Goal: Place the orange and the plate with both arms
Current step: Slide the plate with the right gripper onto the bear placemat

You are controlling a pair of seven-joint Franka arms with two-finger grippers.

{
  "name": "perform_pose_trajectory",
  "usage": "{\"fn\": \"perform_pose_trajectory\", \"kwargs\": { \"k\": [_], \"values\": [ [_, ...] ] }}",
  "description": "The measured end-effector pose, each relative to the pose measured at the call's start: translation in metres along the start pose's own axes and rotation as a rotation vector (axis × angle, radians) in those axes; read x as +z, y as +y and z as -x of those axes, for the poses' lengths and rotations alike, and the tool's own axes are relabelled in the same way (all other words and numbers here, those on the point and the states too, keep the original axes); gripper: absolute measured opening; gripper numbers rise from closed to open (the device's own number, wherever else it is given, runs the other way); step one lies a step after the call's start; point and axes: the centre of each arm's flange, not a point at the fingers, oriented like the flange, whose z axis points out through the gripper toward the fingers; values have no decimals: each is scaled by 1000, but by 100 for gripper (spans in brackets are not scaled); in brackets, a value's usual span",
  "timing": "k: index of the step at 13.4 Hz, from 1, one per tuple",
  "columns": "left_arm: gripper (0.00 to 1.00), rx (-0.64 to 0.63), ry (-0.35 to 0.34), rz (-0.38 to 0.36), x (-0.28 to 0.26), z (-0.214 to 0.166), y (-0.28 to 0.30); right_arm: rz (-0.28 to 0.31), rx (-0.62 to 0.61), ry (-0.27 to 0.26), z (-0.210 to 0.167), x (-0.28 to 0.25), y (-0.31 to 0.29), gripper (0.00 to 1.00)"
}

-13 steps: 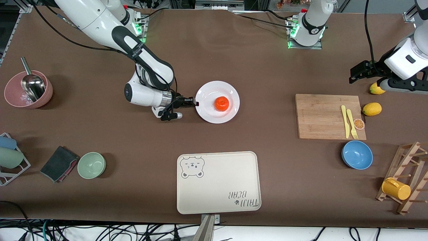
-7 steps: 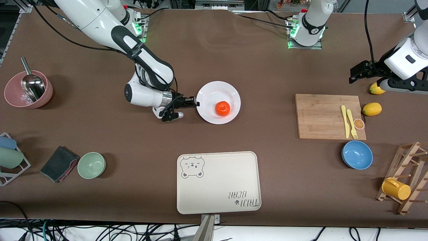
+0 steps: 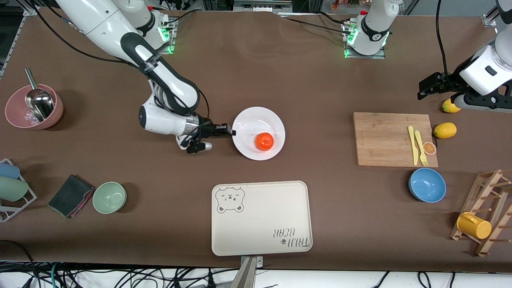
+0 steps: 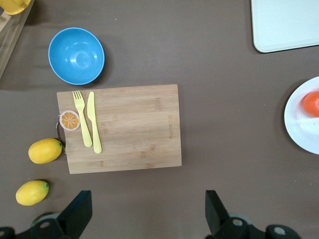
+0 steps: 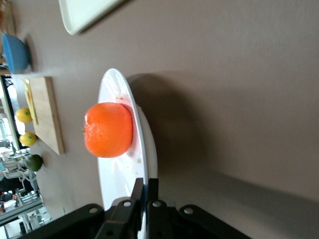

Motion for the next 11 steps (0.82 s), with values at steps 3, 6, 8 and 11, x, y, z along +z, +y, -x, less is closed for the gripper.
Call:
{"fn": "perform_pose_trajectory", "kwargs": {
  "k": [3, 6, 8, 11],
  "values": [
    [100, 0, 0, 0, 0, 0, 0, -81, 11, 45, -44, -52, -3, 5],
    [100, 0, 0, 0, 0, 0, 0, -137, 65, 105, -78, -98, 0, 5],
    [100, 0, 0, 0, 0, 0, 0, -167, 102, 143, -98, -112, 0, 5],
    [100, 1, 0, 0, 0, 0, 0, -217, 121, 198, -134, -122, 10, 5]
  ]
}}
